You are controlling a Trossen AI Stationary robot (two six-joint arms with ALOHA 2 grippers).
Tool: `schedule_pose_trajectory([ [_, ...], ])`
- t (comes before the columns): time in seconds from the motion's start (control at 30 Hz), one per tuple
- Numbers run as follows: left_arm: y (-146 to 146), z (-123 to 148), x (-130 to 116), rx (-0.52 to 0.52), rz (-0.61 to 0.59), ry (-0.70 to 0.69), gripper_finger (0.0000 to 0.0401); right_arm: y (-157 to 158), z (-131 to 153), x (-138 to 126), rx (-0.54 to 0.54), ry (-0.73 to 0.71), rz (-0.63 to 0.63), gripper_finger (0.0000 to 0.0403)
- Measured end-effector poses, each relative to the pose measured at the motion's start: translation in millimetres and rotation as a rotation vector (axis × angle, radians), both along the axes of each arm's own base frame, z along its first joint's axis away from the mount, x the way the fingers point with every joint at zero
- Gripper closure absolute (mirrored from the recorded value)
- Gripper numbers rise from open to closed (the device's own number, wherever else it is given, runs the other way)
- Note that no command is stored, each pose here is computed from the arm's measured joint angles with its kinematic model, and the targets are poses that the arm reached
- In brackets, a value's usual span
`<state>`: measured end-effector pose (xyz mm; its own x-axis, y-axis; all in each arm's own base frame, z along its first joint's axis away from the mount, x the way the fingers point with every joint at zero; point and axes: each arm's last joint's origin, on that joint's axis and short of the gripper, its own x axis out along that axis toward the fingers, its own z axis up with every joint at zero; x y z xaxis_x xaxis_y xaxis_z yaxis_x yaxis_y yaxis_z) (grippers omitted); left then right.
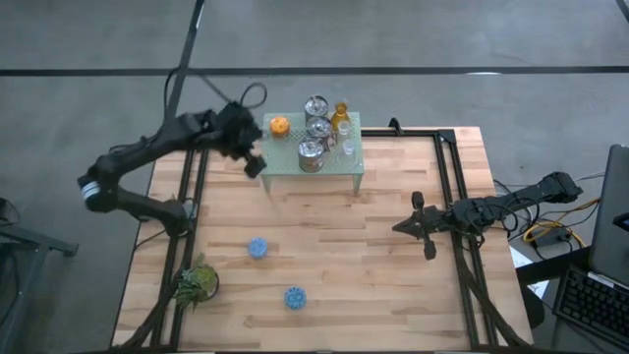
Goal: Pick & Place candle stick holders
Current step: Put the light blue scented candle on the shelf
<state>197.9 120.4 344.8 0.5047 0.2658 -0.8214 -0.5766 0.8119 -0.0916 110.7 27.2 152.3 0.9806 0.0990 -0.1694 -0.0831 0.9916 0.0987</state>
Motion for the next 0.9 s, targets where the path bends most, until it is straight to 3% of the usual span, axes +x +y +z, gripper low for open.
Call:
schedule_pose_trajectory([
  [0.2, -55.9, -19.6, -15.6, -0.02, -0.145, -0.058, 0.0014, -0.1, 0.1, 0.0, 0.002, -0.001, -0.002, 0.0394],
  [0.43, -118.5, -52.3, -11.7, -0.003, -0.447, -0.114, 0.0014, -0.1, 0.0, 0.0, 0.003, 0.0, -0.002, 0.0394],
  [0.67, -158.2, -75.4, -10.2, 0.001, -0.488, -0.063, 0.0014, 0.0, -0.1, 0.0, 0.006, 0.001, -0.003, 0.0394],
  [0.9, -174.1, -104.2, -10.7, -0.049, -0.438, -0.018, 0.0014, -0.1, -0.1, 0.1, 0.018, 0.002, -0.005, 0.0394],
])
